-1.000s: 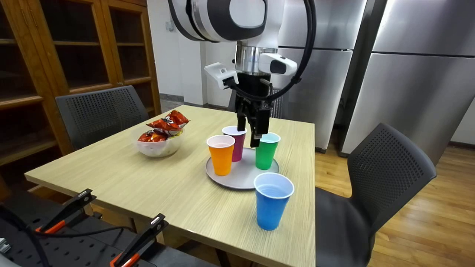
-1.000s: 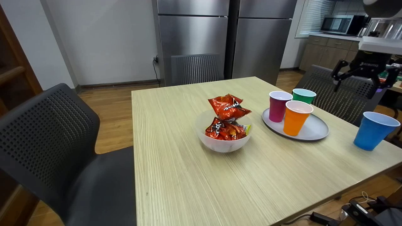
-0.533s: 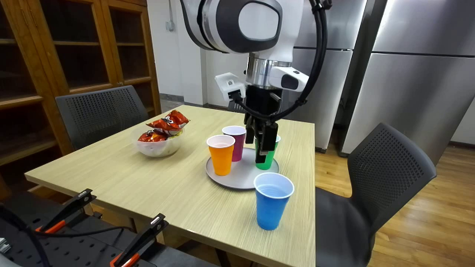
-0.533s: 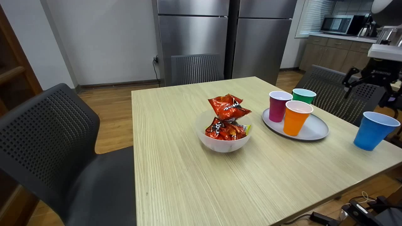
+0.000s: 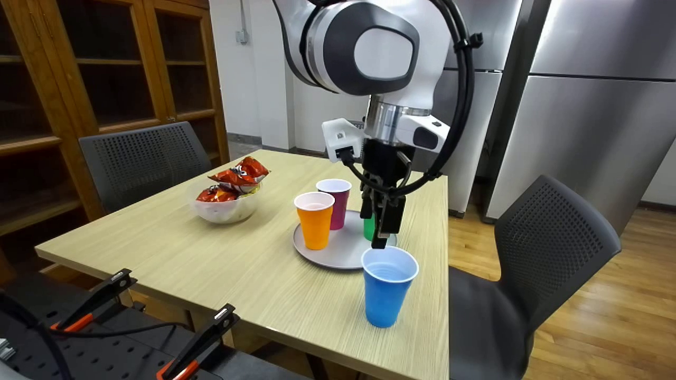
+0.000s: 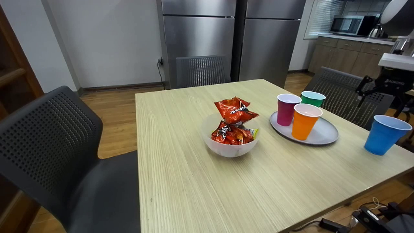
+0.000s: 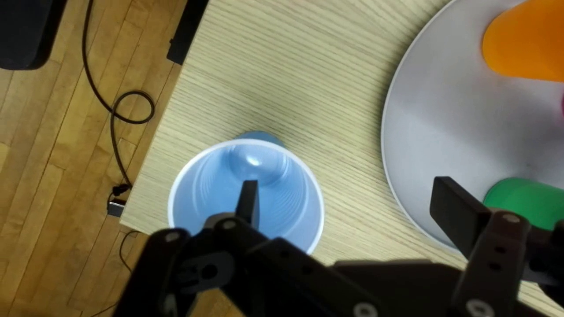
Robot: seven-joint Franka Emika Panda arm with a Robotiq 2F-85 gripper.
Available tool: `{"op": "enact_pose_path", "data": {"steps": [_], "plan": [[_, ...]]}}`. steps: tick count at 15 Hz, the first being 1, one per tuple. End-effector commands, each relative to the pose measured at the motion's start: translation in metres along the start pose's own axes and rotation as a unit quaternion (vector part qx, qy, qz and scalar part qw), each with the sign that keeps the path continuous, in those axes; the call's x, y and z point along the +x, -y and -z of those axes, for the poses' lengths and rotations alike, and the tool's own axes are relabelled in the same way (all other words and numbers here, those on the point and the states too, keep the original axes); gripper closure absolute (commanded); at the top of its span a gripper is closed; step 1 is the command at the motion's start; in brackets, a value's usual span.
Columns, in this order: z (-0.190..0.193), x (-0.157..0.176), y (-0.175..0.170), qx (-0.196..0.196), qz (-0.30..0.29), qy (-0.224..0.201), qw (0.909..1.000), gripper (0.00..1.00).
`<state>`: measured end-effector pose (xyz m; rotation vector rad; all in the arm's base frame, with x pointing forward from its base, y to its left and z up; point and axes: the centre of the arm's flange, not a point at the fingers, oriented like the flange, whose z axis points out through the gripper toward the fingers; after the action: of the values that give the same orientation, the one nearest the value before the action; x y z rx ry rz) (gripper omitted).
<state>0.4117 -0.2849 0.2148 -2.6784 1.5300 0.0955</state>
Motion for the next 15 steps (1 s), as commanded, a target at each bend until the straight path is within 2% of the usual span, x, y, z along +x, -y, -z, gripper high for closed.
{"op": "enact_pose_path", "data": {"steps": [1, 11, 12, 15], "plan": [[-0.005, 0.023, 0.004, -0.001, -0.014, -0.003, 0.9999, 0.00], [-0.031, 0.047, 0.014, -0.027, -0.016, 0.005, 0.9995, 0.00], [-0.033, 0.048, 0.015, -0.028, -0.013, 0.005, 0.9995, 0.21], [-0.036, 0.049, 0.015, -0.030, -0.014, 0.007, 0.9994, 0.42]]}}
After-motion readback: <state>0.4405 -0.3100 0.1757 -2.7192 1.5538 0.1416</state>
